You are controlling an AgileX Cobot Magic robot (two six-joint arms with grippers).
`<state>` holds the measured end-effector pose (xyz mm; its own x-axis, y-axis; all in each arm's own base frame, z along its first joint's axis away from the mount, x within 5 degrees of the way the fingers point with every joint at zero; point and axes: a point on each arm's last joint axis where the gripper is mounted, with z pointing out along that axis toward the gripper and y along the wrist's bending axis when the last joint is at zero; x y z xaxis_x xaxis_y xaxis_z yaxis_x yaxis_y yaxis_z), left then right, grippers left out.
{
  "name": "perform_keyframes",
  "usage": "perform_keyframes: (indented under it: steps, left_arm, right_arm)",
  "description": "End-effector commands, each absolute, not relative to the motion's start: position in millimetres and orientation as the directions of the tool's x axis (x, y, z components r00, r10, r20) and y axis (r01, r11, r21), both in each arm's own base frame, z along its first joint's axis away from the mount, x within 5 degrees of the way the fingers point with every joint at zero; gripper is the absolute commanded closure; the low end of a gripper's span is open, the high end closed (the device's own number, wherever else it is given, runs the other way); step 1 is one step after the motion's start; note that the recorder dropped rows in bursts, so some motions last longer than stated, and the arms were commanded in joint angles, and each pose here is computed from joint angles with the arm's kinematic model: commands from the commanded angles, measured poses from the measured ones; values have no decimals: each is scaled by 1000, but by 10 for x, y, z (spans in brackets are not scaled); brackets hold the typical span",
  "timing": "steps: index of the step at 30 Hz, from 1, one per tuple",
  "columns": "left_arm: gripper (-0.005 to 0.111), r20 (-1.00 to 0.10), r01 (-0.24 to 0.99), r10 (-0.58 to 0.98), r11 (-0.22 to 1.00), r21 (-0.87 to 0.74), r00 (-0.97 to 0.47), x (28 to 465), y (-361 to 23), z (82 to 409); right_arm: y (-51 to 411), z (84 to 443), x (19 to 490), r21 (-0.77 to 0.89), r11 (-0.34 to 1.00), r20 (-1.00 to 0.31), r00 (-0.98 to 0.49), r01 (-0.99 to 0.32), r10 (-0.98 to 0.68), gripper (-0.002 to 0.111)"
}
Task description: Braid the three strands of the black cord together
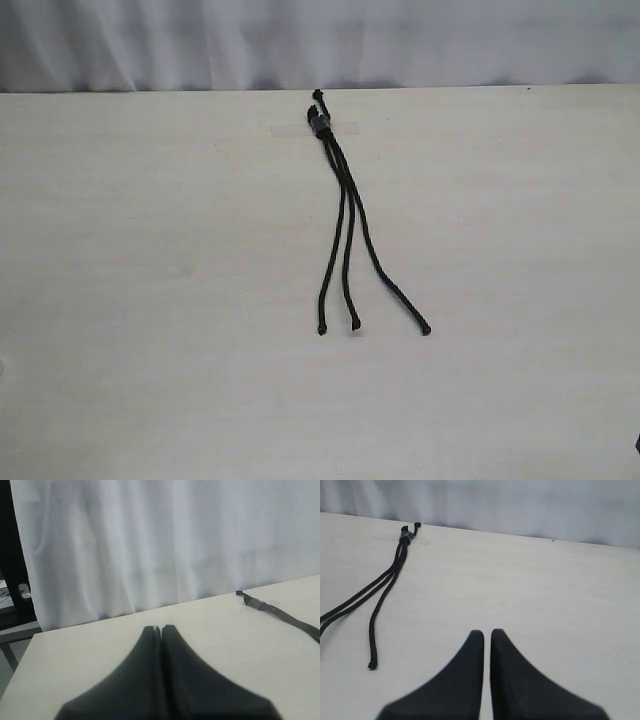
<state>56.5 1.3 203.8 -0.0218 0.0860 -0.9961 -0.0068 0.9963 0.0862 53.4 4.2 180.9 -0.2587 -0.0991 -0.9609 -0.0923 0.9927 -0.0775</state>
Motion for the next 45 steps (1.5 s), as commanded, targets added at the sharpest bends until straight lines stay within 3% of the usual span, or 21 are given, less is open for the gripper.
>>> perform_keyframes:
  steps: [1,25,33,38,43,45]
  left_arm:
    - [107,-997,-1,83,997,83,-9,565,8,2045]
    - [107,-997,-1,81,997,81,-9,565,8,2045]
    - [107,-998,3,67,998,67,14,565,3,2066]
    - [107,-967,41,-235,972,-232,96,560,-10,2147]
    - [107,-872,120,-321,947,-298,371,493,12,2407]
    - [107,-794,179,-367,930,-321,485,434,19,2523]
  right_arm:
    - [41,1821,533,-79,993,-964,-248,-89,-99,104]
    - [41,1821,533,-79,993,-964,-248,-89,-99,104]
    - [25,1962,560,-157,985,-982,-91,-64,-163,104]
    - [42,2063,563,21,997,-1000,10,-68,22,104]
    - [-28,2258,542,371,926,-901,212,-77,378,104]
    - [-70,2324,523,408,910,-863,294,-74,411,104]
